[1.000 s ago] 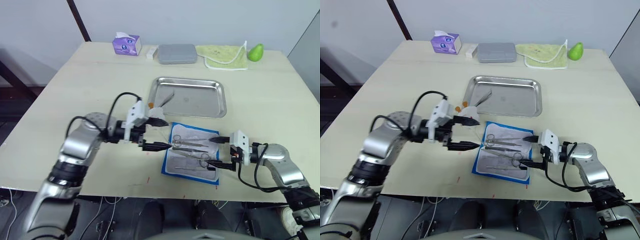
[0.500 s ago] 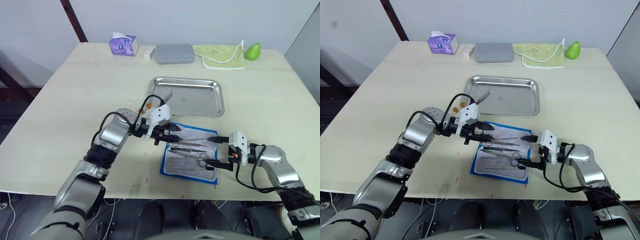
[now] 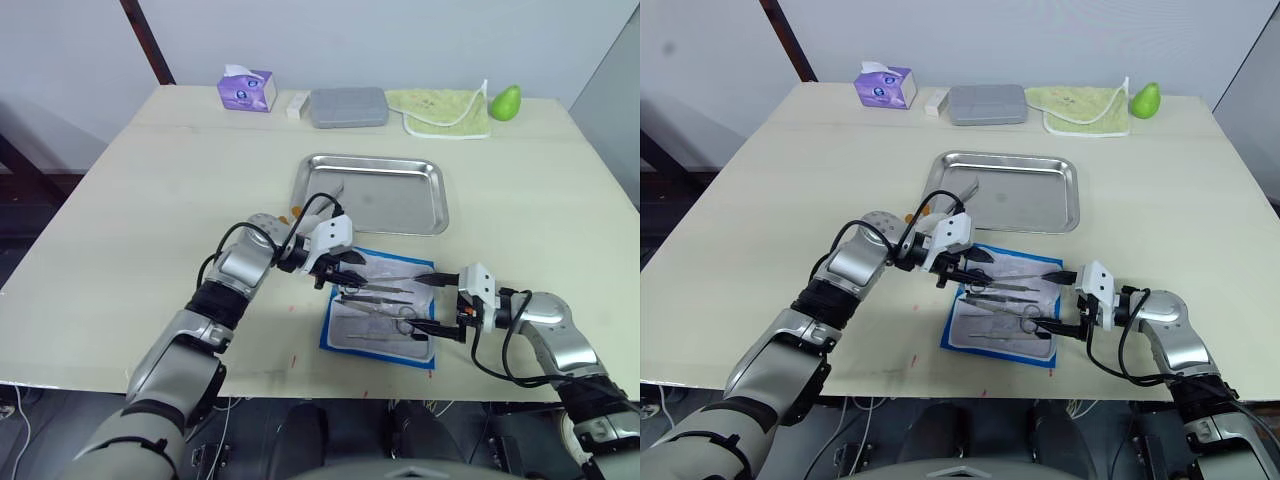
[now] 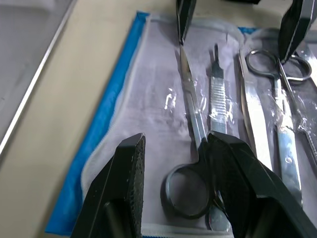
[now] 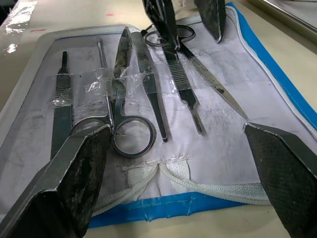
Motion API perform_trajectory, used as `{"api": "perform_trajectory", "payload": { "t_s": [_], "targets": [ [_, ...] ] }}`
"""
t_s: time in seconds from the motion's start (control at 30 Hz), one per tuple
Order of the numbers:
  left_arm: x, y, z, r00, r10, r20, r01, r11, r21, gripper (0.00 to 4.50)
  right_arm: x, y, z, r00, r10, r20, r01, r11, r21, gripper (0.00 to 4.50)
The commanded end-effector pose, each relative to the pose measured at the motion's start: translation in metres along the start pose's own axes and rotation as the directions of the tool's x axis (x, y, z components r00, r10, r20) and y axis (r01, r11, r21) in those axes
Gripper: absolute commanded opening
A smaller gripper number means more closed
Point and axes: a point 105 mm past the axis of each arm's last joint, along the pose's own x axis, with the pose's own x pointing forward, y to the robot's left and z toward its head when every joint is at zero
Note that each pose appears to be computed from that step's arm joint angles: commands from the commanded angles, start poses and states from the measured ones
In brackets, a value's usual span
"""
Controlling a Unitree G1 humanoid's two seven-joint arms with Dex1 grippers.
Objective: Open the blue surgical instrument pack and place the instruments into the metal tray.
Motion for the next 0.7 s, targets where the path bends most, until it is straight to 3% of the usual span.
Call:
{"api": "perform_trajectory", "payload": {
  "t_s": [0.03, 0.6, 0.63, 0.7],
  "targets": [
    [-0.001, -0.001, 0.006, 1.0, -0.016, -0.008, 0.016, 0.999, 0.038, 2.15, 0.0, 0.012, -0.029, 0.996, 0.032, -0.079, -0.025, 0.996, 0.085, 4.5],
    [0.003, 0.002, -0.004, 0.995, -0.017, -0.1, 0.02, 0.999, 0.033, 2.15, 0.002, 0.015, -0.028, 0.996, 0.04, -0.076, -0.034, 0.996, 0.078, 4.5],
    [0.003, 0.002, -0.005, 0.994, -0.019, -0.104, 0.022, 0.999, 0.033, 1.63, 0.002, 0.015, -0.028, 0.996, 0.041, -0.076, -0.035, 0.996, 0.078, 4.5],
    [0.004, 0.002, -0.004, 0.994, -0.019, -0.103, 0.022, 0.999, 0.026, 1.06, 0.003, 0.016, -0.028, 0.996, 0.042, -0.075, -0.036, 0.996, 0.079, 4.5]
  ]
}}
